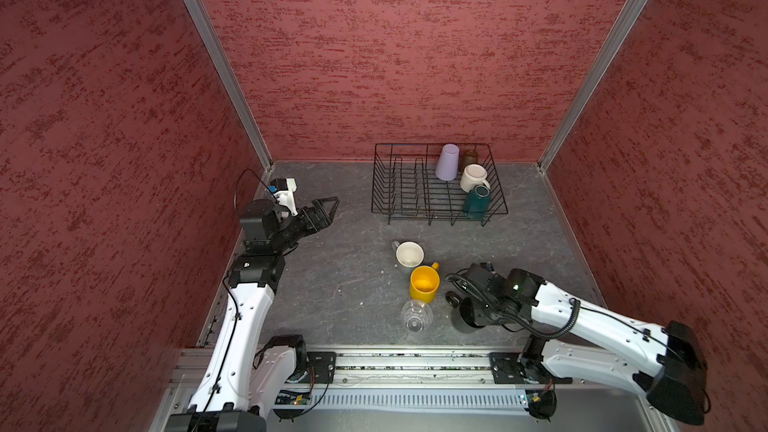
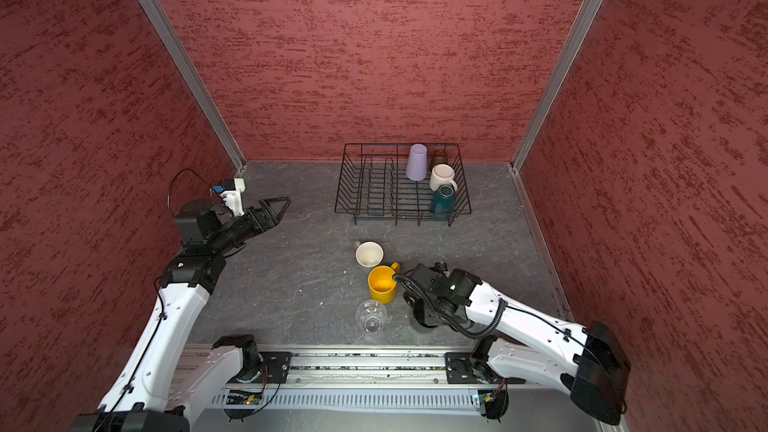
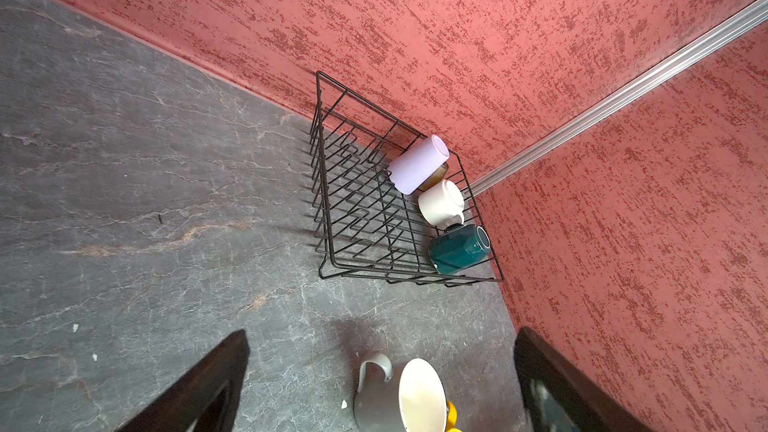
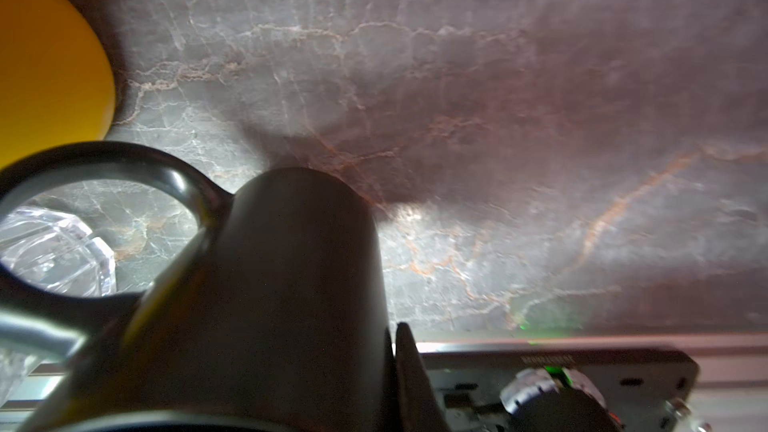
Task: Load the cups into the dish rack
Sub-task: 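Reach the right gripper to the black mug and grasp its rim, then lift the black mug toward the rack with the right gripper while the left reaches forward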
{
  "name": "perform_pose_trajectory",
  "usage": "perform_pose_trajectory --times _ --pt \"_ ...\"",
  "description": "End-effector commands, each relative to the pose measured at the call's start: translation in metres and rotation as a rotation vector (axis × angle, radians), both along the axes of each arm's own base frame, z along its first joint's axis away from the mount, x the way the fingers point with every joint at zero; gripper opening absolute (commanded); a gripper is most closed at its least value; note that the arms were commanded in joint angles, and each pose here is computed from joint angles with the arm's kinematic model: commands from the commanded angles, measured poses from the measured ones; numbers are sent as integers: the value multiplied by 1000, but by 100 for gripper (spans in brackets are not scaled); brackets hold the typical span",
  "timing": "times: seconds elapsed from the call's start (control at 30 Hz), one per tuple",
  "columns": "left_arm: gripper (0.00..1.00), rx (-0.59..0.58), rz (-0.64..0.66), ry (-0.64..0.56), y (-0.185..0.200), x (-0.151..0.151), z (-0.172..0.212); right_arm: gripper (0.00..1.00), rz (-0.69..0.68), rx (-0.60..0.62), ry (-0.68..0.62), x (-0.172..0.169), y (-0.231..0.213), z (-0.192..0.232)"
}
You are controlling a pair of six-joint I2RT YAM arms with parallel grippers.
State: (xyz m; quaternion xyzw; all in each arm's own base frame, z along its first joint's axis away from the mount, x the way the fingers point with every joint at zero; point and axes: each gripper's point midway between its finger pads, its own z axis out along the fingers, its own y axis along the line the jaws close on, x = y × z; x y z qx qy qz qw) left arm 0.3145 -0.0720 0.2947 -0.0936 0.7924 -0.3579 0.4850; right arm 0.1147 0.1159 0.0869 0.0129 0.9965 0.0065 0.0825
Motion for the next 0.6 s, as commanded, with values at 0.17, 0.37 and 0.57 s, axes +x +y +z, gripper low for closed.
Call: perform_pose_trajectory --times 0.17,0.37,0.57 --pt "100 20 31 2 4 2 3 0 -172 128 -288 35 -6 92" --pt "100 36 6 -12 -2 0 13 0 -160 153 -482 76 12 148" --pt "100 -10 -114 -73 -21 -5 21 0 -74 415 -671 120 66 210"
